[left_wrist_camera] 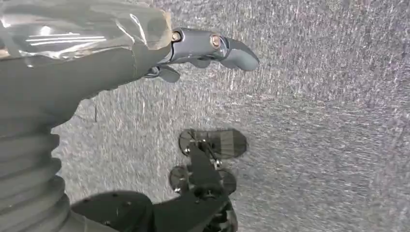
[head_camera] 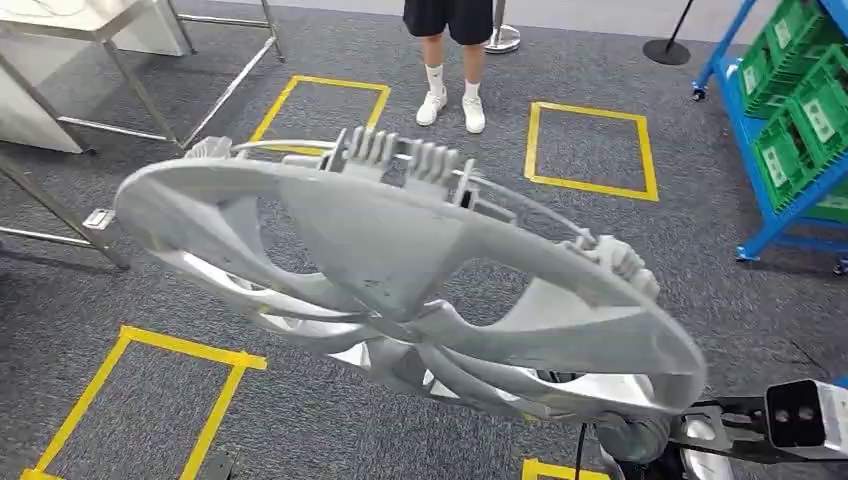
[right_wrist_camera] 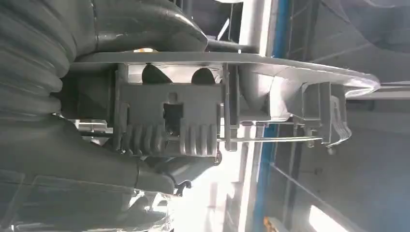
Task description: Take the parts from the cabinet and place them on the table.
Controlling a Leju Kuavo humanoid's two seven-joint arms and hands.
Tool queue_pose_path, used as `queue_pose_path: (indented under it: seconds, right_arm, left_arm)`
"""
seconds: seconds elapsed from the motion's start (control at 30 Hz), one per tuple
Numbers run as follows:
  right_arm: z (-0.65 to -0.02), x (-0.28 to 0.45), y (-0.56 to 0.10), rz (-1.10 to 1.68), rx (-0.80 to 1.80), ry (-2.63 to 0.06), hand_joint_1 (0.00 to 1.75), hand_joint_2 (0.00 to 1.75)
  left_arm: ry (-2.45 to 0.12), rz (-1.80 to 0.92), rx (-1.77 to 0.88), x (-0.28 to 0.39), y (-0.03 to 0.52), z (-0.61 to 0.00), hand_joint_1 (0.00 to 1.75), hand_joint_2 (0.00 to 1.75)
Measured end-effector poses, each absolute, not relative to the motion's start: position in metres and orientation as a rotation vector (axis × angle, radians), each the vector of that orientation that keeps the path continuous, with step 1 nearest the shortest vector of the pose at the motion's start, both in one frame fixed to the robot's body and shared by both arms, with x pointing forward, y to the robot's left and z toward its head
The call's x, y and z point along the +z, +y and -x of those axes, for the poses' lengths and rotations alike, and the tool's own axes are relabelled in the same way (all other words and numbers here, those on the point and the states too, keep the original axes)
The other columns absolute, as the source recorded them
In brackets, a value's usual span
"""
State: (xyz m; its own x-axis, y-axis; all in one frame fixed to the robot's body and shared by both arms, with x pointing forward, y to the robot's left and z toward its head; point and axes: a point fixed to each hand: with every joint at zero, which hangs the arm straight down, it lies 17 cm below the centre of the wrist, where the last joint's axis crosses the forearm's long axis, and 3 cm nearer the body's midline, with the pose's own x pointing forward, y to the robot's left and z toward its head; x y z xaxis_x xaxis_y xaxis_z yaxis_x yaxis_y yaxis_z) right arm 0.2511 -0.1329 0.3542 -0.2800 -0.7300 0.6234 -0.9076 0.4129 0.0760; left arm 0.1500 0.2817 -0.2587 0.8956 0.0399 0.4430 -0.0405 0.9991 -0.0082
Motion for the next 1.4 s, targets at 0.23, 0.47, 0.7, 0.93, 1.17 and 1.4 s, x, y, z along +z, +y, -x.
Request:
queue_pose_path:
  seconds: [0.23, 0.47, 0.7, 0.93, 1.17, 1.4]
  right_arm:
    - [-0.252, 0.354, -0.133, -1.4, 0.396, -2.078, 1.71, 1.75]
    - [-0.253, 0.358, -0.133, -1.411, 0.398, -2.085, 1.71, 1.75]
    - [-0.253, 0.359, -0.133, -1.414, 0.397, -2.089, 1.71, 1.75]
    - [-0.254, 0.361, -0.133, -1.419, 0.4, -2.093, 1.71, 1.75]
    - [-0.255, 0.357, -0.13, -1.391, 0.417, -2.091, 1.71, 1.75]
    - [-0.253, 0.357, -0.13, -1.392, 0.417, -2.097, 1.71, 1.75]
  left_arm:
    - [-0.455, -0.007, 0.041, -0.26, 0.285, -0.147, 0.0, 1.75]
    - [-0.453, -0.006, 0.04, -0.26, 0.284, -0.145, 0.0, 1.75]
    - [-0.455, -0.012, 0.038, -0.26, 0.288, -0.146, 0.0, 1.75]
    - [-0.46, -0.012, 0.038, -0.259, 0.289, -0.148, 0.0, 1.75]
    - [-0.46, -0.005, 0.038, -0.259, 0.284, -0.148, 0.0, 1.75]
    - [-0.449, -0.006, 0.036, -0.261, 0.284, -0.139, 0.0, 1.75]
